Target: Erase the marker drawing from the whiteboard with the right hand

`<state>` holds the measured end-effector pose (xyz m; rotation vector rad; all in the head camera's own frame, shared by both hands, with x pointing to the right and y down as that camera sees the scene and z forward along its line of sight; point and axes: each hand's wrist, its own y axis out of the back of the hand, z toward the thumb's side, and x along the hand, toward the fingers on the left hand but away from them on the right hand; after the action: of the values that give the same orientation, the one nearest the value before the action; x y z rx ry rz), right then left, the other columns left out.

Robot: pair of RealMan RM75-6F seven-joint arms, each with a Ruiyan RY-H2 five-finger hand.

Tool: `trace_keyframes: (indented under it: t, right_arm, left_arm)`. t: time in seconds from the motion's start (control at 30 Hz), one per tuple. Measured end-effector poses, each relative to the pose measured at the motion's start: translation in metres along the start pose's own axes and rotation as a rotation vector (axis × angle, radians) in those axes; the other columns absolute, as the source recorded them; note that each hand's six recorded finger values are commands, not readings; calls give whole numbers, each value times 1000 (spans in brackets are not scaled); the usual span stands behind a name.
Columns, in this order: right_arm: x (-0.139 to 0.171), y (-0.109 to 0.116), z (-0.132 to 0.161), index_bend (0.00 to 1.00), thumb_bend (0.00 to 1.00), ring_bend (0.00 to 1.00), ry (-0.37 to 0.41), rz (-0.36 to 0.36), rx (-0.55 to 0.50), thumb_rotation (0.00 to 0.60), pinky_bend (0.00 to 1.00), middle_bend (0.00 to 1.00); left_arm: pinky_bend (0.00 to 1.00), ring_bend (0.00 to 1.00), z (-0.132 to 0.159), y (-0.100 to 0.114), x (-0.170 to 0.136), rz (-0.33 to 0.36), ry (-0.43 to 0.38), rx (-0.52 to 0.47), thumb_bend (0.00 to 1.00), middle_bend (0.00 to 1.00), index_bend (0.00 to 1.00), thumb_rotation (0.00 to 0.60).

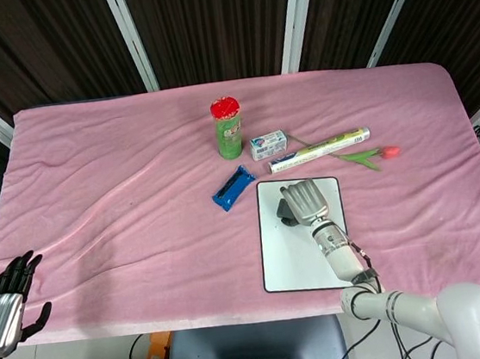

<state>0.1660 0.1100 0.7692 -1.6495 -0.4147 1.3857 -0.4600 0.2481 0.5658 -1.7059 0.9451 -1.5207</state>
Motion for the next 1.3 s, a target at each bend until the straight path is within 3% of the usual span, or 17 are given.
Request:
trace_keyframes:
  t: [0.3,0.47,0.83,1.07,1.3]
  right_arm:
    - [30,-2,16,978,490,757,105,4,26,600,790,771]
    - [57,-13,2,978,490,757,129,22,70,600,790,770]
    - [60,-31,-46,978,490,757,34,44,96,600,790,771]
    - [39,-29,-69,978,490,757,-42,32,65,600,790,771]
    - [10,-22,-74,978,490,757,-93,24,52,600,790,770]
  left_arm:
    - [162,0,3,-1,-1,2,-9,8,401,0,0,600]
    - [162,0,4,-1,-3,2,-13,7,401,0,0,600]
    - [163,0,6,-3,-4,0,-17,12,400,0,0,600]
    - [163,0,5,-4,-1,-8,-9,14,400,0,0,600]
    - [163,0,5,-5,0,-9,-4,18,399,0,0,600]
